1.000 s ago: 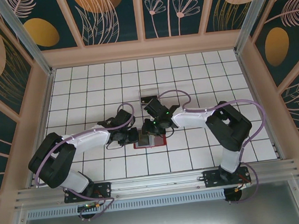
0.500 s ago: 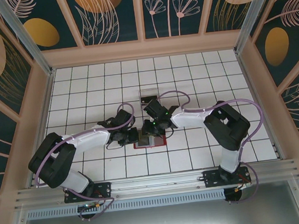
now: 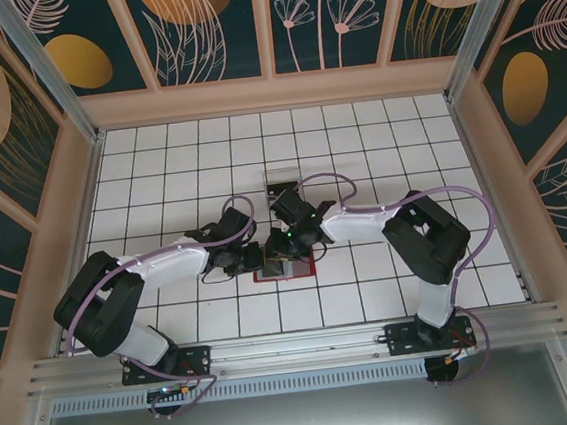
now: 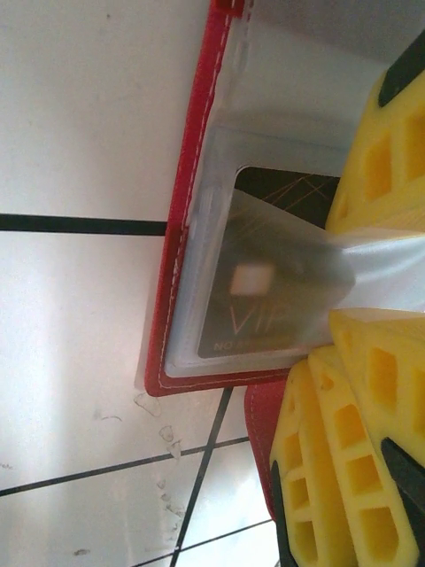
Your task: Take the credit cards out of the card holder
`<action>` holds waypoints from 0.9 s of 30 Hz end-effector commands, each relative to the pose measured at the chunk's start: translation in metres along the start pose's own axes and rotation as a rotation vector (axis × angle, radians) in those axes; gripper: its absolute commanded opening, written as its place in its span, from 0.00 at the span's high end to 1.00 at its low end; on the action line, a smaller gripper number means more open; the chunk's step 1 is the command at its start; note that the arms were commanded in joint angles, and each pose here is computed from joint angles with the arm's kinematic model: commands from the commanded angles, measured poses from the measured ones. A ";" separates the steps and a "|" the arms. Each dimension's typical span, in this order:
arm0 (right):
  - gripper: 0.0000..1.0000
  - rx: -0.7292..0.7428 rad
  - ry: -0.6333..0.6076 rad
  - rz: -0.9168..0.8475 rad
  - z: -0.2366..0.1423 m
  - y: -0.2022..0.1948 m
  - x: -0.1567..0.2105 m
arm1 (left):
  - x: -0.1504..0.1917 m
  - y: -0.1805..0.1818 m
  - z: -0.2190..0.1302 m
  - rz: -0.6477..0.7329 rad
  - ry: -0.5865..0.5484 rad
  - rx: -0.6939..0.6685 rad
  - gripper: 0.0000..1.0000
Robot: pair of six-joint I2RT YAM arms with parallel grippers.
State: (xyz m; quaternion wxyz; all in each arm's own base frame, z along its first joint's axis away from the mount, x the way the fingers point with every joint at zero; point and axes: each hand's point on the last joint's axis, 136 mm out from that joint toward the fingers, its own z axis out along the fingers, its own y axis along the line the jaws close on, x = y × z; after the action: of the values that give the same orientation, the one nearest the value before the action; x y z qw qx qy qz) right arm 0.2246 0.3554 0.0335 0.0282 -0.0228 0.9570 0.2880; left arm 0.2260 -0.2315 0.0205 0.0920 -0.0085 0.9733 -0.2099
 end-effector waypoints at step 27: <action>0.78 0.031 -0.075 -0.009 -0.033 -0.020 -0.010 | 0.009 0.025 0.012 0.016 0.036 -0.119 0.84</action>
State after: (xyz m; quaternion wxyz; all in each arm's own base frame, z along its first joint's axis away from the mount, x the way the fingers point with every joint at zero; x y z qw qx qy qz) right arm 0.2378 0.3281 0.0537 0.0666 -0.0112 0.9616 0.2661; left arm 0.2301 -0.2319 0.0186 0.0963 -0.0043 0.9746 -0.2020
